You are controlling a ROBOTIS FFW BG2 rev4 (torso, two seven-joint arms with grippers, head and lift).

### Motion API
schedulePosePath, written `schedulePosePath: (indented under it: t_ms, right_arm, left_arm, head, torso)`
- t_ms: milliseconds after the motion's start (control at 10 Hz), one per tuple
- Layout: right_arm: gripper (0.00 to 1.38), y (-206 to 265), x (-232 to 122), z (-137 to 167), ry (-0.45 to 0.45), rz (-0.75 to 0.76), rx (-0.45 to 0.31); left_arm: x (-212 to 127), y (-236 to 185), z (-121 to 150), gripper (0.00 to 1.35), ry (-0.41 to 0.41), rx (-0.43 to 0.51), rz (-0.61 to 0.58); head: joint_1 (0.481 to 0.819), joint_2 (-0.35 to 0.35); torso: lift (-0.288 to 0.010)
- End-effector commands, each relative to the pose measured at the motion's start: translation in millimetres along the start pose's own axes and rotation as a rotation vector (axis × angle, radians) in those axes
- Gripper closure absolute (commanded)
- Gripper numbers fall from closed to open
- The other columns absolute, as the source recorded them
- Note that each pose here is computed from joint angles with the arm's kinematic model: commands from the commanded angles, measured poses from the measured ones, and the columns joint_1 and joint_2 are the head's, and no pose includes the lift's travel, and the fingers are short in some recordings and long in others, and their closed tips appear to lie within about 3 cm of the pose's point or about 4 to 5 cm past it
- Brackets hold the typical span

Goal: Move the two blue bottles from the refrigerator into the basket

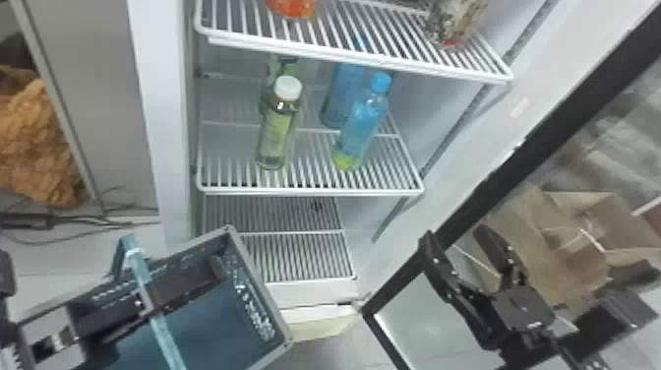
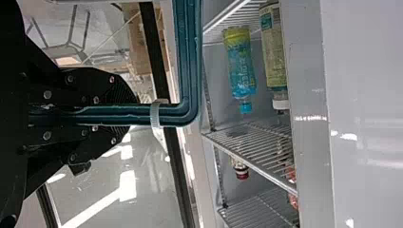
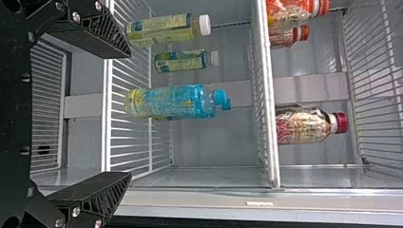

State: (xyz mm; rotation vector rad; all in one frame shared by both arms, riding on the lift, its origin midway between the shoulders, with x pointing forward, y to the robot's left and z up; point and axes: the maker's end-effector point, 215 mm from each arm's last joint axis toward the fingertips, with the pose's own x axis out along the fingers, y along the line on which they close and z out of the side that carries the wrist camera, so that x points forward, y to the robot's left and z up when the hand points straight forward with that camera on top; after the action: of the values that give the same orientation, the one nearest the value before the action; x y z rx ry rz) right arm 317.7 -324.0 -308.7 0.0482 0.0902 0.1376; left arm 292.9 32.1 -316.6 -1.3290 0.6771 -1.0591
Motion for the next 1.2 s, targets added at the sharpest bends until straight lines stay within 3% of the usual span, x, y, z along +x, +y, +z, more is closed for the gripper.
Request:
schedulePosePath:
  t_ms: [0,1100]
  right_arm:
    - [0.18,-2.7,12.3,-3.7,-0.006,0.006,-0.017]
    - [0.18,14.1,107.3,-26.5,-0.046,0.072,0.050]
  left_arm:
    - [0.9,-0.1,0.1,1.20,0.001,-0.001,-0.002]
    - [5.3,4.3,-0.9,1.20,0.009,-0.016,-0.007]
  head:
    - [0.695,-0.350]
    - [0.695,-0.350]
  torso:
    - [-0.220]
    - [-0.220]
